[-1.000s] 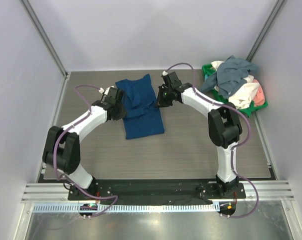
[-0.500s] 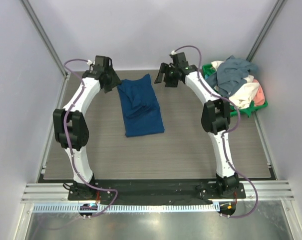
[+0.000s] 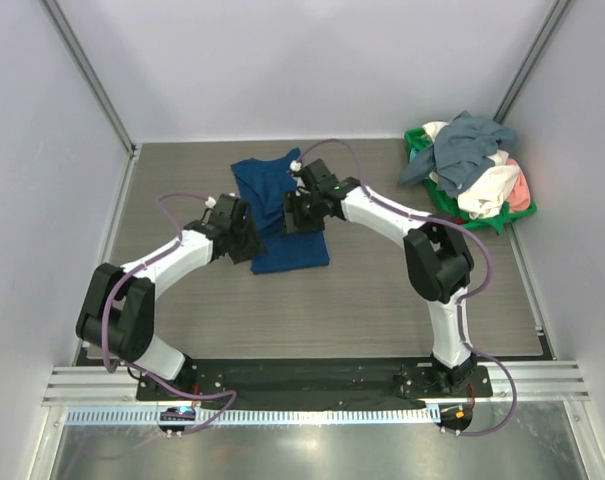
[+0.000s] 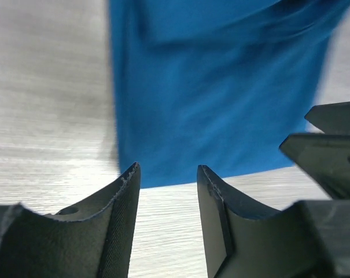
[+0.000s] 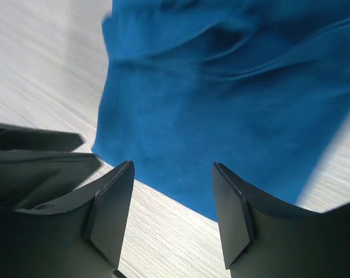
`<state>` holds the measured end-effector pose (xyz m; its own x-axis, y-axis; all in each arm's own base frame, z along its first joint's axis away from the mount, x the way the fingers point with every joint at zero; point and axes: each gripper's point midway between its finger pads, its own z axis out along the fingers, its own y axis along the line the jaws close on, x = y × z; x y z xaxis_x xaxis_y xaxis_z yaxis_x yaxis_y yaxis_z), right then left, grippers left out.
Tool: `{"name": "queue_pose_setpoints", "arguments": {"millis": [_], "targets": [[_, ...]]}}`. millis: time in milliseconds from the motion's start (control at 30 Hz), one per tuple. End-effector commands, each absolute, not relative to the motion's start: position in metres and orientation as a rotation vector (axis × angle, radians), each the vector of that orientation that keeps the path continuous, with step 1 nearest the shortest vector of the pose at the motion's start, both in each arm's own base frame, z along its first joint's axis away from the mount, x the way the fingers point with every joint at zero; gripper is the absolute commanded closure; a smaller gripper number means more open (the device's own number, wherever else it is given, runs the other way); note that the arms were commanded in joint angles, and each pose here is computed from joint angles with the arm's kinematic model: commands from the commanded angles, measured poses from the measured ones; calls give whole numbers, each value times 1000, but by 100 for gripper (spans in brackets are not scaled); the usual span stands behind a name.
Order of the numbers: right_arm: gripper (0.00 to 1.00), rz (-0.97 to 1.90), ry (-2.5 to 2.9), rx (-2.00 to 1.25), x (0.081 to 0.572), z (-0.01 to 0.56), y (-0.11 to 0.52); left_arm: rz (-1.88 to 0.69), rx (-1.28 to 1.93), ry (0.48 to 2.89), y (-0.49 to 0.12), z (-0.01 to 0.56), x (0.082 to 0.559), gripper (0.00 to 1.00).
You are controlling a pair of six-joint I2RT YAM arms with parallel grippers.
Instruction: Fold and stack the t-shirts
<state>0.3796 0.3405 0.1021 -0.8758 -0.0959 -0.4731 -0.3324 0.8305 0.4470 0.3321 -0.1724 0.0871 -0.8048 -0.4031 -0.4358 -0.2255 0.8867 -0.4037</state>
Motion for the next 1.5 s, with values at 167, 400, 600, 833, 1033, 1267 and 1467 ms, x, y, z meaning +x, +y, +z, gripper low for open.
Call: {"name": "queue_pose_setpoints", "arguments": {"millis": [167,400,600,833,1033,1267,1467], "targets": [[40,662,2608,-411,395,59,363,-583,-488,2445,-190,66,350,60],[42,632,2622,-454,415,52,382,-504,-519,2517,-175,29,326,62],[42,580,2644,-457,425,42,384,-462,-528,2581,-165,5,300,62],[41,543,2608,-407,447,44,390,-421,-537,2632,-153,-16,275,63],[36,703,2437,-212,491,106,418,-432,-535,2635,-153,-16,268,64],[32,908,2217,9,550,157,412,-487,-521,2591,-160,10,268,61],[25,833,2196,-56,528,203,368,-474,-510,2517,-155,50,275,44]]}}
